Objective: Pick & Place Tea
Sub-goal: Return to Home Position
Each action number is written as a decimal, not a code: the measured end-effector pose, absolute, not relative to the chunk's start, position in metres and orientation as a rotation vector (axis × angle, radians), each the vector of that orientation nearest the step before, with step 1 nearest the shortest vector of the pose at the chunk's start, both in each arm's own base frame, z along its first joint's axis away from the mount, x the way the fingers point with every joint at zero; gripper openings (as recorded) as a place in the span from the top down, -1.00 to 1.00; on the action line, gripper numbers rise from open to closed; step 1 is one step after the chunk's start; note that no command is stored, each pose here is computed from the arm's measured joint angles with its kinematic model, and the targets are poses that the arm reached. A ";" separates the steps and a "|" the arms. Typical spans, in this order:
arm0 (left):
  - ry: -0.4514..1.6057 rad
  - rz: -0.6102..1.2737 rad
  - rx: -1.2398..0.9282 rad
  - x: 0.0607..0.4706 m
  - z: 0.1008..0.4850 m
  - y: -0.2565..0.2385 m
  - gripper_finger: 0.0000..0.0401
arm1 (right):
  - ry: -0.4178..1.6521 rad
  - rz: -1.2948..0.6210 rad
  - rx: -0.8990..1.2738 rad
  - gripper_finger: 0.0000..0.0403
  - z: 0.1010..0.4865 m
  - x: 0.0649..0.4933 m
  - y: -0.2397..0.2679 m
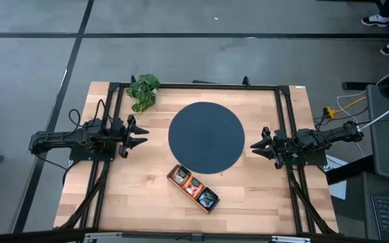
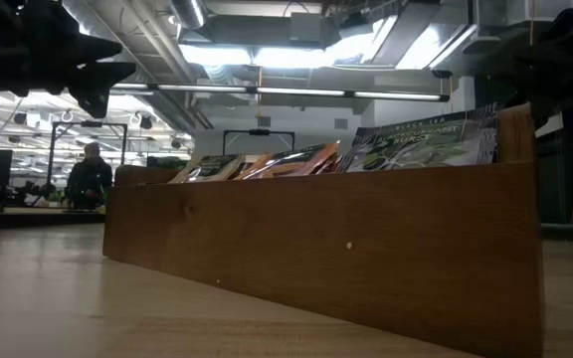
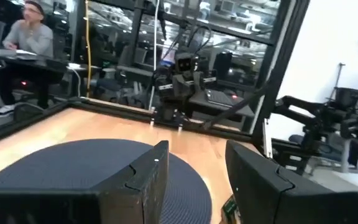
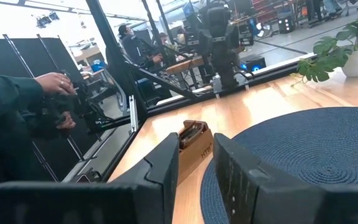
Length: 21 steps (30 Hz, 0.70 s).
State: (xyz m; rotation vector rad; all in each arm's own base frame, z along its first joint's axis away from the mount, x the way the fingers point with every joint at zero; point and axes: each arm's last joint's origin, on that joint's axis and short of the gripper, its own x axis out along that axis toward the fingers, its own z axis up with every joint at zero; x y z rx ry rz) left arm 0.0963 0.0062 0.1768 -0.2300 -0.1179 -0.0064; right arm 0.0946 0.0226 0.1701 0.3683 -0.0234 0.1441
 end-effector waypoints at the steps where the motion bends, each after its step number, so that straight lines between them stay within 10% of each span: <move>1: -0.120 -0.011 -0.230 0.096 0.177 0.006 0.22 | -0.022 0.144 0.368 0.49 0.170 0.095 0.023; 21: -0.030 -0.129 -0.268 0.097 0.170 0.002 0.22 | -0.023 0.144 0.368 0.49 0.170 0.095 0.023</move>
